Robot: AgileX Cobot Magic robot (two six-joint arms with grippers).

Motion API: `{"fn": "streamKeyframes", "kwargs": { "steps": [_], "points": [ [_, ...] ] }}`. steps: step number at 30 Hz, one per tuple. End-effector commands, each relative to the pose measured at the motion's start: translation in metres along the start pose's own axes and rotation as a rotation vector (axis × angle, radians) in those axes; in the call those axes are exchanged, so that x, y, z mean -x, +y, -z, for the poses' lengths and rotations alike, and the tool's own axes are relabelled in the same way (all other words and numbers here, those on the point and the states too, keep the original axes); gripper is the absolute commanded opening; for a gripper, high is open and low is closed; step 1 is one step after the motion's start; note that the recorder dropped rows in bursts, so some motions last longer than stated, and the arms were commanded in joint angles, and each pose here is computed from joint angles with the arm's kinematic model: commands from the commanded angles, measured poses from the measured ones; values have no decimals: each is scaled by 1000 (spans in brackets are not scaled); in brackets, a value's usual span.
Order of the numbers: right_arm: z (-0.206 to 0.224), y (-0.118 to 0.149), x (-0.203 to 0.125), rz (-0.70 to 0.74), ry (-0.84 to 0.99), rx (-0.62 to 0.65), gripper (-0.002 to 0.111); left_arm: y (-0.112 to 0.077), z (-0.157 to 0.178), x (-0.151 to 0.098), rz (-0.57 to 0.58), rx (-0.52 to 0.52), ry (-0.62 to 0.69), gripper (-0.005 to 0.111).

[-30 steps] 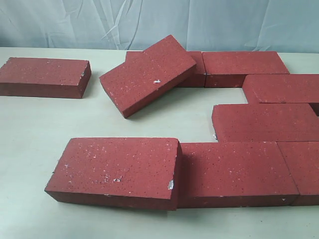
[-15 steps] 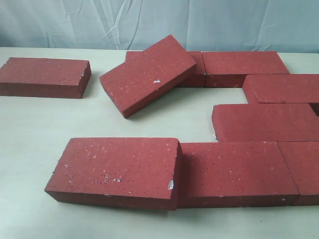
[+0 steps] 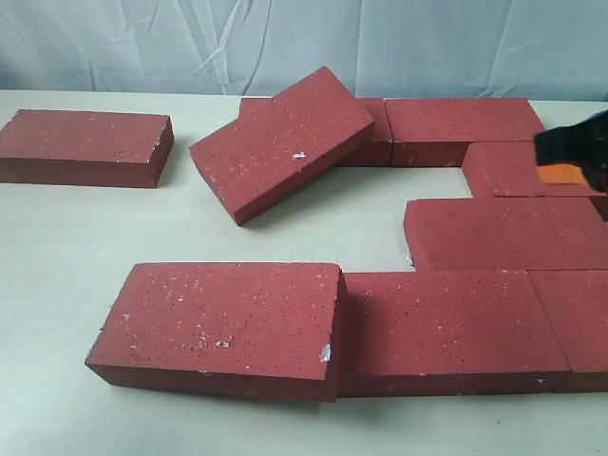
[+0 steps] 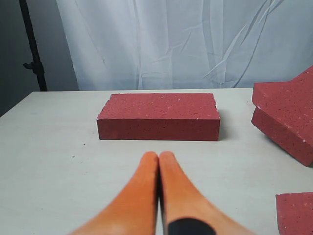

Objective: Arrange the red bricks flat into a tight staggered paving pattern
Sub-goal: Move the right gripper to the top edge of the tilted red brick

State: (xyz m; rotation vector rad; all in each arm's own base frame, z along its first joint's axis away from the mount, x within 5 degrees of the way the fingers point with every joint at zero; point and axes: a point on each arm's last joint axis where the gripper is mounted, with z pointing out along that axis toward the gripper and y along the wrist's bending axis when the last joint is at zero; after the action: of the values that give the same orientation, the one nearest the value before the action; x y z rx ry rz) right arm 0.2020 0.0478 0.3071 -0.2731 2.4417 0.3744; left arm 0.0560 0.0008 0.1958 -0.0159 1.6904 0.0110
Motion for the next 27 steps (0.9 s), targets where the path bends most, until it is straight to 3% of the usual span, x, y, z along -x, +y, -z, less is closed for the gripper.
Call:
{"fn": "streamKeyframes", "kwargs": {
  "steps": [1,13,22,27],
  "points": [
    [-21,19,10,86,69,64,-1,0,0,0,8,-2,-11,0],
    [-67,65,45,278,136,132,-1,0,0,0,8,-2,-11,0],
    [-93,74,83,383,150,86,-1,0,0,0,8,-2,-11,0],
    [-104,78,106,388,53,73,-1,0,0,0,8,-2,-11,0]
  ]
}}
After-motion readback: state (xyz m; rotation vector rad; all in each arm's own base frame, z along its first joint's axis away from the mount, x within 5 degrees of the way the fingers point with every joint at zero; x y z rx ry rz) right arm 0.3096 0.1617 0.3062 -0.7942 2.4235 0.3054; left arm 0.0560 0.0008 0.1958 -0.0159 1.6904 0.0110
